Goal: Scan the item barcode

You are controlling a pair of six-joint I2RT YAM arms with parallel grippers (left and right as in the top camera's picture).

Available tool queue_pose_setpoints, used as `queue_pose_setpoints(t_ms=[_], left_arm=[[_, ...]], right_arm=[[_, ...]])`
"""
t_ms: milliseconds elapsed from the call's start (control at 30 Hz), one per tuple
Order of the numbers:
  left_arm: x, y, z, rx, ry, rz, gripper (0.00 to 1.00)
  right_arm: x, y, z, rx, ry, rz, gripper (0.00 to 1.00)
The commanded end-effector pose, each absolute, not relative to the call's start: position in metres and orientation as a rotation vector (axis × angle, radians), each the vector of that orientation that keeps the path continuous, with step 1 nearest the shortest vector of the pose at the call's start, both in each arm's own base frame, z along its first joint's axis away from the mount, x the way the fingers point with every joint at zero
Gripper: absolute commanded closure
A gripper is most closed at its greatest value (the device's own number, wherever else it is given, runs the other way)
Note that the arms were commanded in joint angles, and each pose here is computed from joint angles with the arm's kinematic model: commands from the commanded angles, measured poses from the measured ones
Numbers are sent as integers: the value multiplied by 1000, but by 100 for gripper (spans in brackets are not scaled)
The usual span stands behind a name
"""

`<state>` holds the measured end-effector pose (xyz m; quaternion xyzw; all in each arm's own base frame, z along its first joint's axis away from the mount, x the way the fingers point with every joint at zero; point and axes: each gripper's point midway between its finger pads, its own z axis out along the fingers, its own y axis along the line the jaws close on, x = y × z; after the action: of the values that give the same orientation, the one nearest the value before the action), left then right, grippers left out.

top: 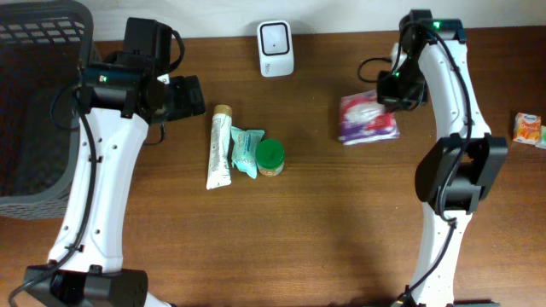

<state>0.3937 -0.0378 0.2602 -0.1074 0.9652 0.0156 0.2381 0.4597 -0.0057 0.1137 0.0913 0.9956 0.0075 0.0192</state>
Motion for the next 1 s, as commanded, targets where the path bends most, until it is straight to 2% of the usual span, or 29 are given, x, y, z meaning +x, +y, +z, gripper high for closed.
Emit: queue_pose_setpoints(t_ms=[0, 133, 200, 233, 300, 333, 367, 400, 433, 467, 567, 633, 700, 767, 800, 833, 900, 967], left_arm=[[394, -38, 260, -284, 2644, 53, 1], [394, -38, 260, -284, 2644, 52, 1], [394, -38, 260, -284, 2644, 53, 1], [394, -38, 260, -284, 2644, 53, 1], [394, -38, 260, -284, 2644, 53, 1], [394, -38, 260, -284, 2644, 53, 1], [394, -38, 260, -284, 2644, 53, 1], [394, -38, 260, -284, 2644, 53, 1], [394, -38, 260, -284, 2644, 52, 1], [394, -38, 260, -284, 2644, 52, 1], [394, -38, 260, -284, 2644, 53, 1], [394, -38, 260, -284, 2644, 52, 1], [394, -38, 260, -284, 2644, 53, 1], [394, -38, 260, -284, 2644, 53, 1], [394, -38, 260, -284, 2644, 53, 1], [394, -38, 260, -284, 2645, 52, 1], [394, -38, 260, -284, 2644, 52, 1], [394, -38, 260, -284, 2645, 52, 1]], right_arm=[[458, -31, 157, 321, 2912, -588, 96], [460, 25, 131, 161, 2948, -556, 96], [459, 70, 111, 63, 2980, -419, 96], [458, 92, 105, 19, 2988, -346, 92], [459, 129, 102, -55, 2974, -233, 74], [459, 148, 103, -99, 2957, -190, 49], [459, 163, 103, -128, 2947, -143, 40], [458, 175, 103, -151, 2940, -99, 39], [459, 181, 105, -161, 2928, -77, 33], [462, 181, 112, -155, 2914, -71, 20], [476, 160, 147, -70, 2866, -18, 2], [484, 142, 169, -19, 2852, 125, 2], [489, 142, 186, -148, 2816, 486, 1], [490, 137, 194, -124, 2782, 747, 1], [491, 122, 187, -81, 2803, 709, 0], [493, 96, 173, -3, 2851, 521, 0], [492, 10, 144, 257, 2897, -133, 0], [482, 7, 128, 247, 2955, -151, 0]])
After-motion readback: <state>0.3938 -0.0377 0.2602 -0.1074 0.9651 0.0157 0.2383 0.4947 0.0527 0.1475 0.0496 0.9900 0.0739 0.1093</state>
